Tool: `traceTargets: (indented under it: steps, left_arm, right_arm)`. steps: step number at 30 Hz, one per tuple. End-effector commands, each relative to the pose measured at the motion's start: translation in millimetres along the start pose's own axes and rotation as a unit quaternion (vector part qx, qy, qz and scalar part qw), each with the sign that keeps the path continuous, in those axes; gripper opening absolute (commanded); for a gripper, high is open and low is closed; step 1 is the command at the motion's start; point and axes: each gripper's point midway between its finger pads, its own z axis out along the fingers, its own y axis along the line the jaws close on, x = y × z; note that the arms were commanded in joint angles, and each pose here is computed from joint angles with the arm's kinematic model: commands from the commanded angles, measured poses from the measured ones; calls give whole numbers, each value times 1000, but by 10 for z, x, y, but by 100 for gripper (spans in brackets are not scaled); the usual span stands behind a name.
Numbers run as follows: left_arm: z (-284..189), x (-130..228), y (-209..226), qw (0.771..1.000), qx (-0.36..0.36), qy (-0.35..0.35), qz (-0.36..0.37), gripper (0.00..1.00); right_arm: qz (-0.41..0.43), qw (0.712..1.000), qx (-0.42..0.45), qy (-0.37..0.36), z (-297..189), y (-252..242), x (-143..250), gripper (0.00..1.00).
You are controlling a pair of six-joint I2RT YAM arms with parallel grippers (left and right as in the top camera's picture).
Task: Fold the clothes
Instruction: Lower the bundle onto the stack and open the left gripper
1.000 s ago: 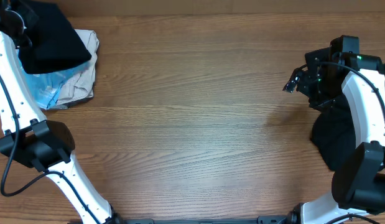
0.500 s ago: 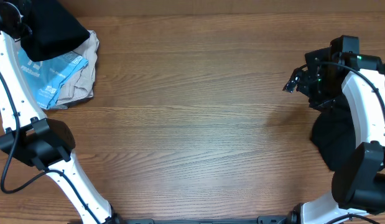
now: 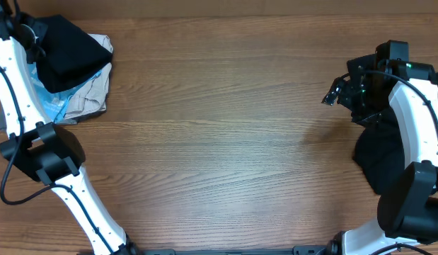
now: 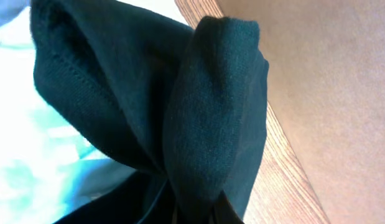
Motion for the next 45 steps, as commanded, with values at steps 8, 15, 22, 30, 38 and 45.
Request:
traceTargets:
  steps: [8, 15, 22, 30, 38, 45]
  left_arm:
    - [-160, -126, 164, 999, -12, -4, 33, 4]
    - [-276, -104, 294, 998, -33, 7, 45, 4]
    - [-291, -138, 605, 992, -114, -10, 44, 4]
    - [-309, -116, 508, 993, -89, 2, 83, 100]
    - [-734, -56, 143, 990, -1, 17, 141, 91]
    - [-632, 405, 102, 974, 46, 119, 187, 4]
  right_arm:
    - [-2, 1000, -2, -16, -86, 19, -52, 100]
    - [-2, 1000, -2, -16, -86, 19, -52, 100]
    - [-2, 1000, -2, -16, -86, 20, -53, 100]
    - [-2, 1000, -2, -16, -86, 19, -52, 100]
    - [-2, 1000, -2, -16, -86, 20, -53, 100]
    - [-2, 1000, -2, -16, -86, 19, -52, 100]
